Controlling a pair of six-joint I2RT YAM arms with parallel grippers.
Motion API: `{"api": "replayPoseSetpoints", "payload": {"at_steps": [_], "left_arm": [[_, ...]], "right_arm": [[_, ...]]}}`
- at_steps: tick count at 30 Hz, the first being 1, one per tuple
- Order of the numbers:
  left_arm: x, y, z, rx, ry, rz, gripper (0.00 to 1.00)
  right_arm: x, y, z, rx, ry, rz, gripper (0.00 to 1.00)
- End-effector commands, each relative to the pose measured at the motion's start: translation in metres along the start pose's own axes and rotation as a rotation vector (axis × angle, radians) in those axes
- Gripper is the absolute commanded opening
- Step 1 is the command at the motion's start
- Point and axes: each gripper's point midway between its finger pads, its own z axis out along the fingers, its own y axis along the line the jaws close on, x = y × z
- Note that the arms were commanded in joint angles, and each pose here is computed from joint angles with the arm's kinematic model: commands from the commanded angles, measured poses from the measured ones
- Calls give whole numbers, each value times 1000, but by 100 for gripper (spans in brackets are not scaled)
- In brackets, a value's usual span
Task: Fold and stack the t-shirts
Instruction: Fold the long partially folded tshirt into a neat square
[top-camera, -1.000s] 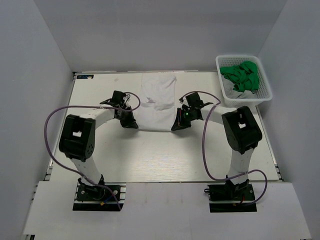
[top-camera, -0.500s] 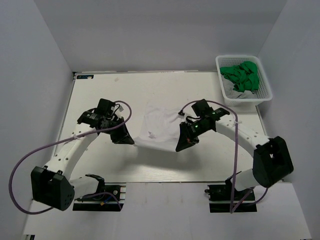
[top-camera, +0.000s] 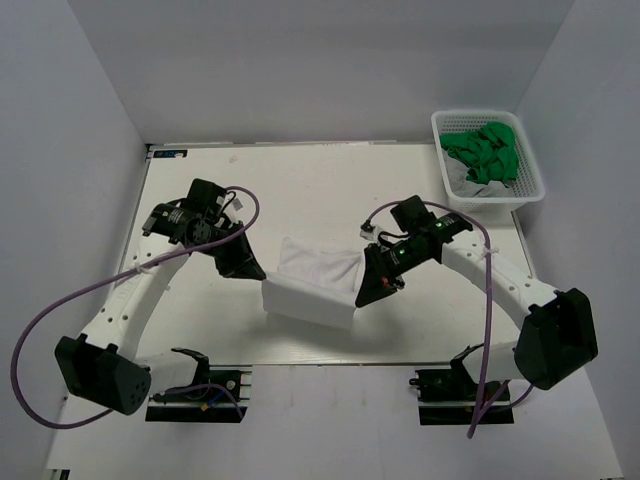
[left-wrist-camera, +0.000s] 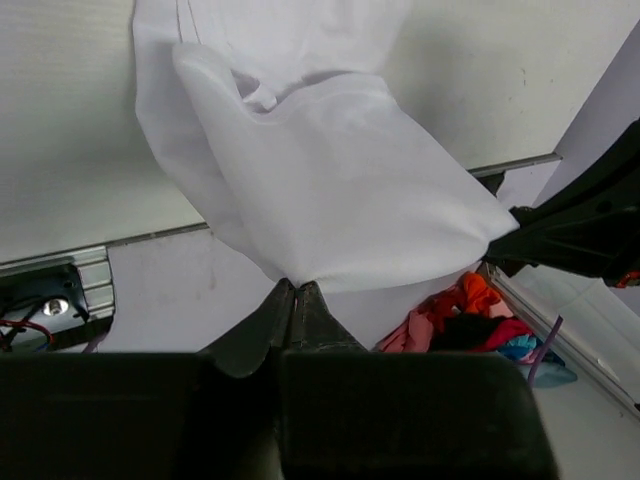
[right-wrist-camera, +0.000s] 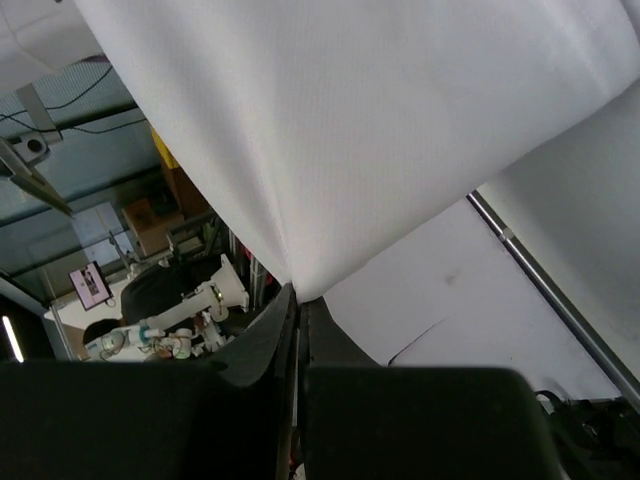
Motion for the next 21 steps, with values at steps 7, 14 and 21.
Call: {"api": "replayPoseSetpoints", "payload": {"at_steps": [7,14,21], "left_arm": [[-85,-17,15,4,-236,78,0],[-139,-27,36,14,-378,61,0],[-182,-43,63,60,-431,98,0]], "right_arm": [[-34,-4,-4,-48,2,43,0],[-80,-18,-7,-76,-50,73,0],[-119,-52,-17,19,-135,103,0]]}}
